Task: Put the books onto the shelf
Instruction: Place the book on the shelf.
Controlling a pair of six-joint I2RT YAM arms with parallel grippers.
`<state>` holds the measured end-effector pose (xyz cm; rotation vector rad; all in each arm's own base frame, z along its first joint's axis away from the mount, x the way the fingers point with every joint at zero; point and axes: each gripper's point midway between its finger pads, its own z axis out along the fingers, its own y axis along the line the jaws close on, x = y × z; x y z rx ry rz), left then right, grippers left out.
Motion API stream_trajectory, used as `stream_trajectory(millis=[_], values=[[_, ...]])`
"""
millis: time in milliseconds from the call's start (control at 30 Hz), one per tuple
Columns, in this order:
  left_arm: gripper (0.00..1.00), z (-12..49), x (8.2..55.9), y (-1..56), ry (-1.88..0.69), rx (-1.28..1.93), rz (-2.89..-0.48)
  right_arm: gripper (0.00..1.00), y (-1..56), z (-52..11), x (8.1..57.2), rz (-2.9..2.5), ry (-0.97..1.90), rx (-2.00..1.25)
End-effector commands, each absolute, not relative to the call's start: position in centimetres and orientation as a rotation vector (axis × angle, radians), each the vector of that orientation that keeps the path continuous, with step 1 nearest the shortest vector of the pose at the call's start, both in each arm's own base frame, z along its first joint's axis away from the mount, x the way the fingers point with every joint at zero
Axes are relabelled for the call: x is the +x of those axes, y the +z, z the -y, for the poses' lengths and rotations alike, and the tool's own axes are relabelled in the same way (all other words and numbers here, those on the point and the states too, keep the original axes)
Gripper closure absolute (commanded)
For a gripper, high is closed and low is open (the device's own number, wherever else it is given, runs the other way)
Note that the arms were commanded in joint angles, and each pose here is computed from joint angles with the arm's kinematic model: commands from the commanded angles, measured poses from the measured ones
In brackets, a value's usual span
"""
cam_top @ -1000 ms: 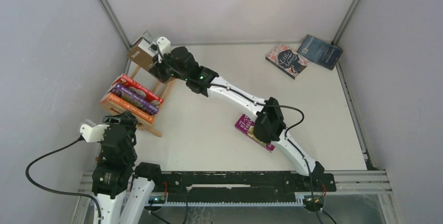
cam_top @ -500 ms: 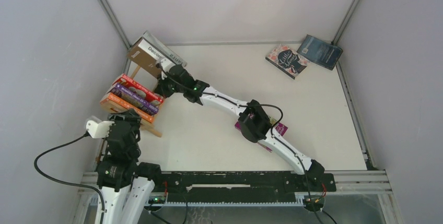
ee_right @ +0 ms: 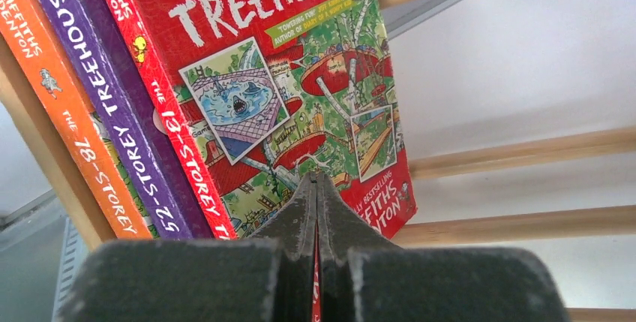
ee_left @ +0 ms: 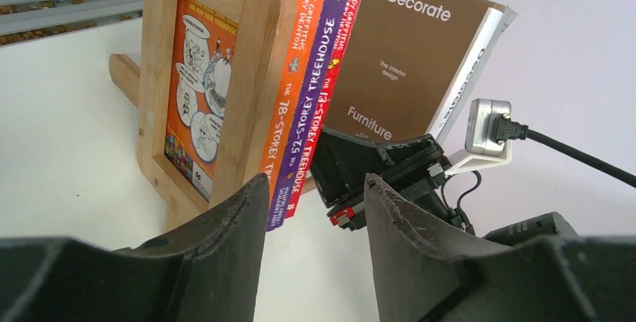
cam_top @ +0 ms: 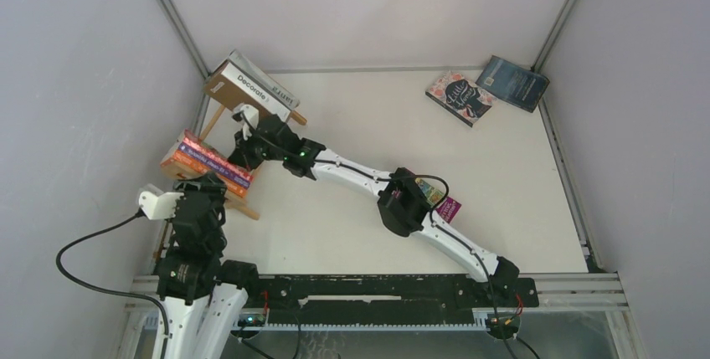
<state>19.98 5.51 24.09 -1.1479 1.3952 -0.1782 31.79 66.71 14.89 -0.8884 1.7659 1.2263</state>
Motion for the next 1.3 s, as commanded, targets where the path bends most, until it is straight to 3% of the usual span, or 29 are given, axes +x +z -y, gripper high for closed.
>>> stream_trajectory(millis=[0, 433, 733, 833, 1267], values=[[0.46, -5.3, 20.0, 24.3, -0.204, -1.138, -1.383, 1.0, 20.4, -67.3, 29.2, -1.665, 1.307, -0.92], [0.48, -5.1, 19.1, 24.8, -0.245, -1.146, -1.367, 0.99, 23.2, -65.4, 31.4, -1.637, 1.191, -0.872], [0.48, -4.7, 19.5, 25.0, -0.252, -1.13, -1.396, 0.69, 26.4, -62.6, 33.0, -1.626, 1.113, -0.839], [0.48, -4.7, 19.4, 25.2, -0.253, -1.132, -1.391, 0.64, 26.7, -61.8, 33.1, -1.634, 1.098, -0.848], [0.5, -4.8, 18.4, 25.3, -0.25, -1.133, -1.401, 0.59, 28.1, -58.8, 32.5, -1.661, 1.062, -0.854]])
